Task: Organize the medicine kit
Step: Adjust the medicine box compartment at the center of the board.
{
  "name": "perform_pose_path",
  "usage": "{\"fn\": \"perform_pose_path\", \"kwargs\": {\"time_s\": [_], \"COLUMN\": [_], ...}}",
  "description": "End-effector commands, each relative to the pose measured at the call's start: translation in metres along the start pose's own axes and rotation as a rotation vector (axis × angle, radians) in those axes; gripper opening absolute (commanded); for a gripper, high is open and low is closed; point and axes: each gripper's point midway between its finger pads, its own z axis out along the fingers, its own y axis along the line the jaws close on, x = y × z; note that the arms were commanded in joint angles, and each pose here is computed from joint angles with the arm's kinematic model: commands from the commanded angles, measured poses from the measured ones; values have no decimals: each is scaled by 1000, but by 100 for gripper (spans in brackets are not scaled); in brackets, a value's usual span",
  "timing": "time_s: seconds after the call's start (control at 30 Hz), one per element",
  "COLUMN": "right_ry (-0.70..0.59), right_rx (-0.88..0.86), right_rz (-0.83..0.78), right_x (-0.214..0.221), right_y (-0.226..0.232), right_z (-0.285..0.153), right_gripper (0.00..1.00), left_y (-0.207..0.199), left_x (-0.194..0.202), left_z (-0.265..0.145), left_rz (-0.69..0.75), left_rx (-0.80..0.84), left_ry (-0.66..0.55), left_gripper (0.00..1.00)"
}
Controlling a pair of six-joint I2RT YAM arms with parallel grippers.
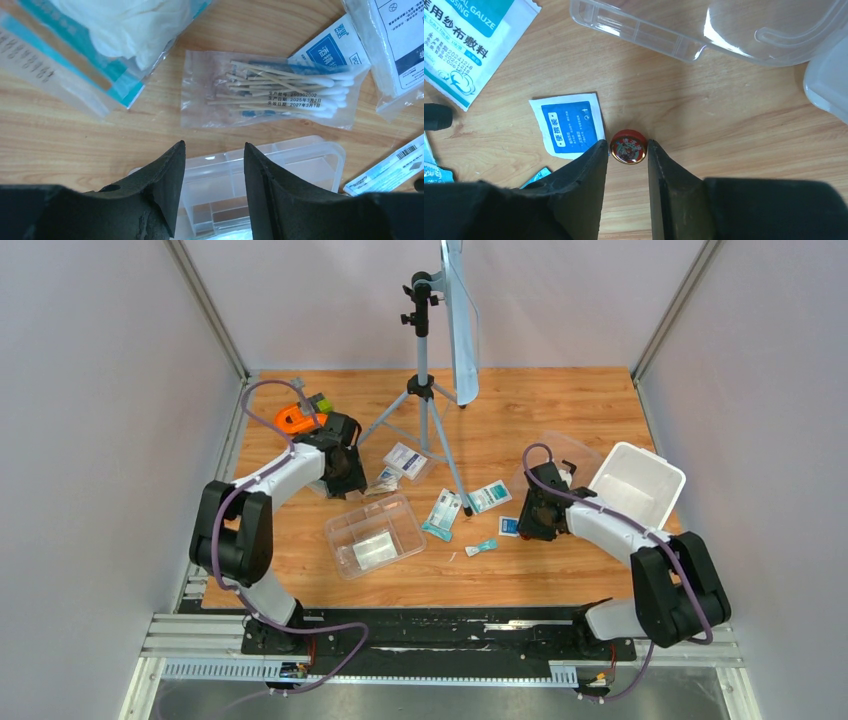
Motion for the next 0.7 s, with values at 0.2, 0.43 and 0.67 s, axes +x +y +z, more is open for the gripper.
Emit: {"fn": "perform_pose_path", "kwargs": {"time_s": [0.2,0.43,0.67], "right_ry": [-30,-42,-55], "right_rx": [-75,-92,-122], "right_rz": [9,7,11], "right_x": [-9,-12,-16], "right_y": [13,16,21], "right_z": [-12,-20,-28], "right_gripper": [34,33,32], "left_y": [-34,-43,-43], "left_x": [-2,22,48], "left_z": [29,25,22], "left_rz": [31,80,130], "left_rx": [129,158,167], "left_ry": [28,63,110], "left_gripper": [45,42,42]}}
